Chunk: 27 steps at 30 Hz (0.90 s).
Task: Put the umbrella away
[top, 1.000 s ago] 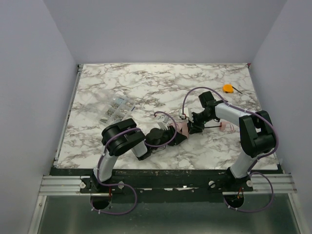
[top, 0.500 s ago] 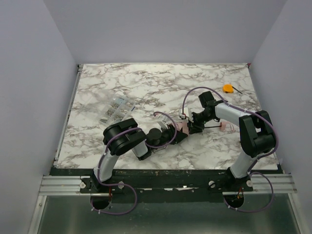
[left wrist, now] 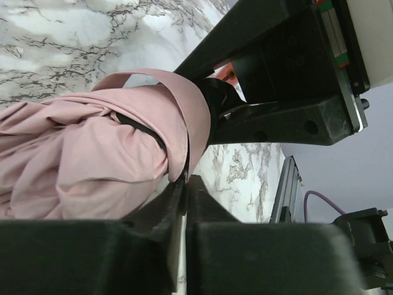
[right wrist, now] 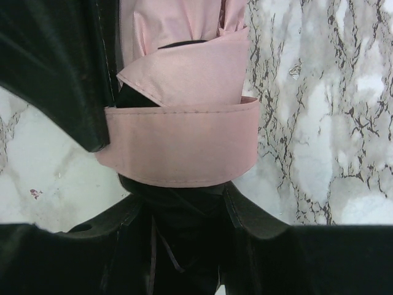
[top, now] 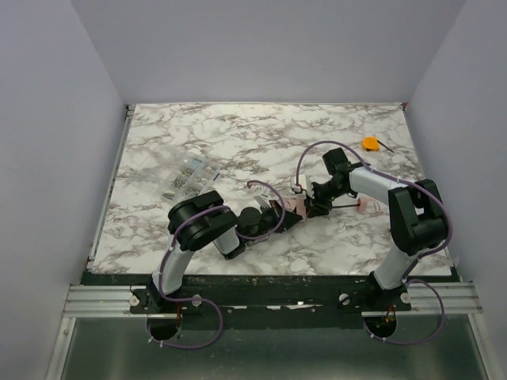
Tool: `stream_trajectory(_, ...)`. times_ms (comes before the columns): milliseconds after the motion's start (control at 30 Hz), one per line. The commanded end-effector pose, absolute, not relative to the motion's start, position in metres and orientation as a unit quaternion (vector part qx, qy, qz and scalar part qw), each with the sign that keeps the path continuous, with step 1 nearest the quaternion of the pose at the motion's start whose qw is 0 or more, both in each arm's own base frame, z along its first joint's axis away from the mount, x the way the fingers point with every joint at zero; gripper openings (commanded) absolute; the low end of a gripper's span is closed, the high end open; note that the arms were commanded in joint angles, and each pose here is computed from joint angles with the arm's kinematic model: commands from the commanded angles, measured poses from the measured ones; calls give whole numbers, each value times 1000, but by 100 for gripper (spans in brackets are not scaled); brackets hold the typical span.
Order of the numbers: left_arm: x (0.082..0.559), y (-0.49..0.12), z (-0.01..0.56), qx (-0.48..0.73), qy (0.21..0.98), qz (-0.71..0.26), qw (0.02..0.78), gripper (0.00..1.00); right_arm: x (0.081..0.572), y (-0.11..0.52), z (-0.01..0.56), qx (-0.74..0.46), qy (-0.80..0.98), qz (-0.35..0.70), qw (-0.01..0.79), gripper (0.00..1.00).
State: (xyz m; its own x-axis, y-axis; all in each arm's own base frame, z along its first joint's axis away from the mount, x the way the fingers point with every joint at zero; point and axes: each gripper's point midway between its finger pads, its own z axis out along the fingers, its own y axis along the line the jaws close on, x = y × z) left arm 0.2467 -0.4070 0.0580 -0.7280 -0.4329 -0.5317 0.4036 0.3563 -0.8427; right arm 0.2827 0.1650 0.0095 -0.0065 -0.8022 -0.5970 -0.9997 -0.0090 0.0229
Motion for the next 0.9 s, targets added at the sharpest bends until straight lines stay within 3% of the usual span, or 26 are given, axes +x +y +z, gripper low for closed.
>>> stream_trajectory(0, 251, -411, 77, 2, 706, -597, 381, 0, 225, 121, -47, -652, 726, 212, 48, 2)
stream_trajectory(533, 225, -384, 71, 96, 700, -618, 343, 0, 231, 127, -49, -588, 774, 235, -15, 2)
stream_trajectory(867, 222, -391, 39, 121, 734, -595, 304, 0, 238, 130, -50, -558, 793, 244, -31, 2)
